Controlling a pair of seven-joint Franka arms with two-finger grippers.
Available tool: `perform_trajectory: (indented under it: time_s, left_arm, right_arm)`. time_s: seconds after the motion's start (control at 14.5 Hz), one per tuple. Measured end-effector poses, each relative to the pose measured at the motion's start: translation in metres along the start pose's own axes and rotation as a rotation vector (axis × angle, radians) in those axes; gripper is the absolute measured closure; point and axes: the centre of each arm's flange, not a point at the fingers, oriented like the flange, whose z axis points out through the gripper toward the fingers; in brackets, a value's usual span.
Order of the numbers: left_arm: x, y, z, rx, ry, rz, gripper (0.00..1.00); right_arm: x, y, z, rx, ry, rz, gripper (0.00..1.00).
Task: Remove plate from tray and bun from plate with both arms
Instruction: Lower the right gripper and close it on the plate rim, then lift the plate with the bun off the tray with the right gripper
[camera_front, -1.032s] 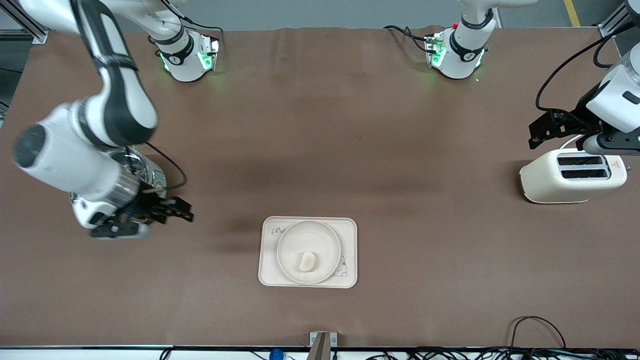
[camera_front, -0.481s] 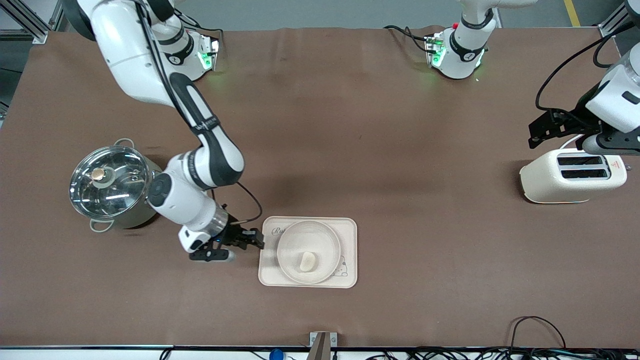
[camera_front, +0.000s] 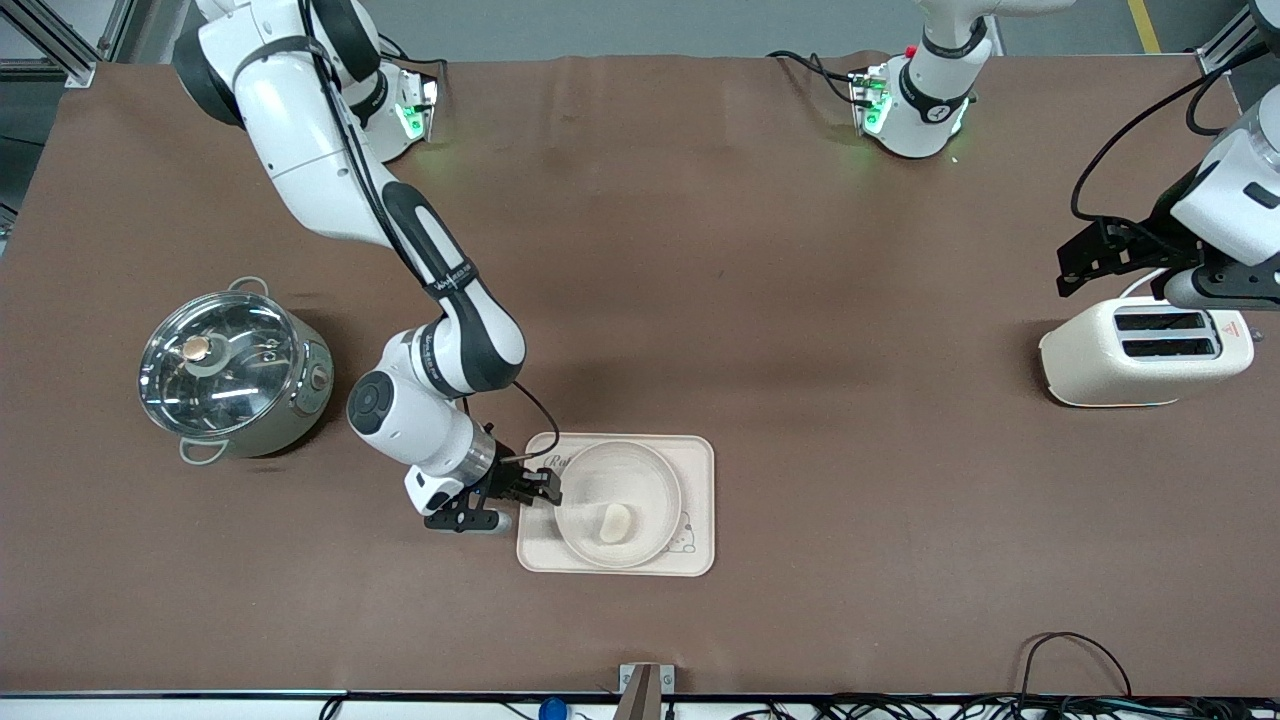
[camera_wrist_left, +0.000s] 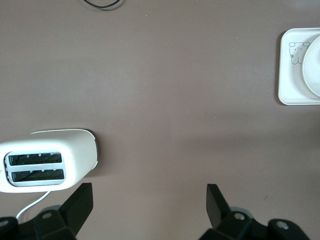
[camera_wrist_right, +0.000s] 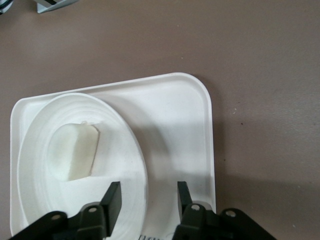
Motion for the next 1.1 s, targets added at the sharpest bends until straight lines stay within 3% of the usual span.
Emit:
perform_trajectory:
  time_s: [0.48,0.62,0.76,1.03,1.1]
  left_arm:
    - [0.000,0.000,0.000,0.000,-0.003,0.000,0.00]
    - [-0.001,0.000,0.001,0.001,-0.008,0.001,0.00]
    - [-0.001,0.000,0.001,0.001,-0.010,0.001,0.00]
    - [-0.001,0.000,0.001,0.001,-0.011,0.001,0.00]
    - [-0.001,0.000,0.001,0.001,-0.011,0.001,0.00]
  right_arm:
    - [-0.009,-0.005,0.028,0.034,-0.028,0.031,0.57]
    - [-0.008,-0.006,0.028,0.038,-0.026,0.033,0.68]
    - [-0.008,-0.006,0.027,0.039,-0.025,0.033,0.73]
    - [-0.007,-0.005,0.028,0.038,-0.024,0.035,0.96]
    - [-0.007,-0.004,0.028,0.037,-0.024,0.035,0.95]
